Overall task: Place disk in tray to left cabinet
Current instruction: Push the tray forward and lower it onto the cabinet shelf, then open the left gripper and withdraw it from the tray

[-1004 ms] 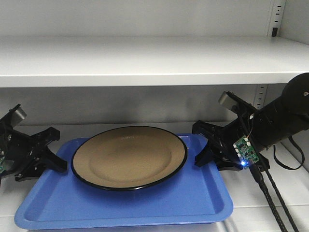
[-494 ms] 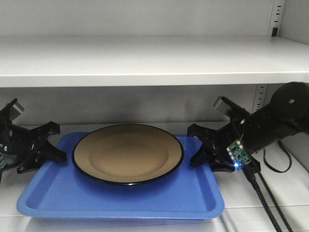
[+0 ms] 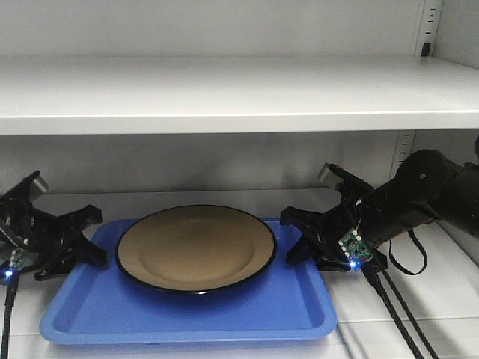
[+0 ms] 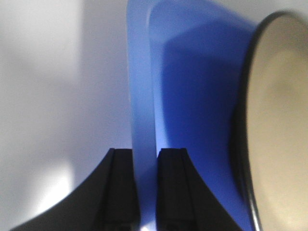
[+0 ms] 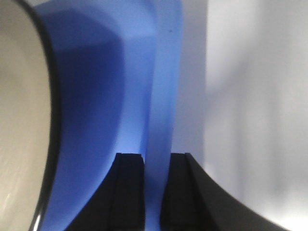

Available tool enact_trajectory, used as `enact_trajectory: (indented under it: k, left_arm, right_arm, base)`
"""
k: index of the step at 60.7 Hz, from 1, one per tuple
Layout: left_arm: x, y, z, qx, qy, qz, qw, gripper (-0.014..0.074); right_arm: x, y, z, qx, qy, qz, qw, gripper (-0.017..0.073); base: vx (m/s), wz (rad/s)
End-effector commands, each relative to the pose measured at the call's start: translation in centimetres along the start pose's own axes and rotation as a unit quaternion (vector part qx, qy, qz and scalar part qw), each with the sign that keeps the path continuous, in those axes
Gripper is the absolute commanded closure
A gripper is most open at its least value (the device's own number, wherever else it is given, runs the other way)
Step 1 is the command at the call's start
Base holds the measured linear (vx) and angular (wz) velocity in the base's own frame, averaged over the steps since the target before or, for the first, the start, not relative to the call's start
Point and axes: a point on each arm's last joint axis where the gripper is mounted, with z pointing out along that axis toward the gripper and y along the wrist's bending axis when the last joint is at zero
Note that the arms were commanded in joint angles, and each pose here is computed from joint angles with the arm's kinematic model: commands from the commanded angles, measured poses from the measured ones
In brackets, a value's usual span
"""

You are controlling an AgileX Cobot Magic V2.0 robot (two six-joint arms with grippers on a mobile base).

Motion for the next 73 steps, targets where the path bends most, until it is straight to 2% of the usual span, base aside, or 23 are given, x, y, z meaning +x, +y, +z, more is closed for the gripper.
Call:
enact_trajectory:
  k: [1,9,16,23,35,51,73]
  left_arm:
    - [-0.46,-2.77,-2.13,0.050,-0.041,0.007,0.998,0.0359]
    - [-0.61,-2.74,-2.14,0.048,-0.050,0.026,0.997,0.0223]
    - [-0.65,-2.74,-2.14,0.047,-0.052,0.029,0.997,0.0139]
    - [-0.64,-2.74,-2.14,0.047,-0.051,0.029,0.997,0.0104]
    - [-0.80,-2.69,-2.17,0.046,-0.060,0.029,0.997,0.0105]
    - [-0.93,-2.32,-2.47,0.020,-0.070,0.049,0.996,0.0105]
    - [-0.92,-2.28,-2.39,0.020,-0.068,0.048,0.996,0.0105]
  right_arm:
    - [-1.02,2.49,-3.13,-0.041,-0.066,-0.034,0.996,0.0496]
    - [-1.08,2.44,-3.15,-0.040,-0.068,-0.042,0.996,0.0435]
    - [-1.16,2.38,-3.16,-0.036,-0.073,-0.044,0.996,0.0358]
    - [-1.36,2.21,-3.17,-0.025,-0.083,-0.052,0.995,0.0258]
    - [-1.81,1.83,-3.32,-0.004,-0.107,-0.067,0.992,0.0124]
    - [-1.85,1.56,-3.58,0.018,-0.111,-0.088,0.990,0.0118]
    - [-1.82,1.53,-3.57,0.020,-0.109,-0.089,0.990,0.0118]
  base:
    - [0.00,0.00]
    - [0.00,0.00]
    - [0.00,0.00]
    - [0.00,0.00]
    - [0.00,0.00]
    - [0.00,0.00]
    - [0.00,0.00]
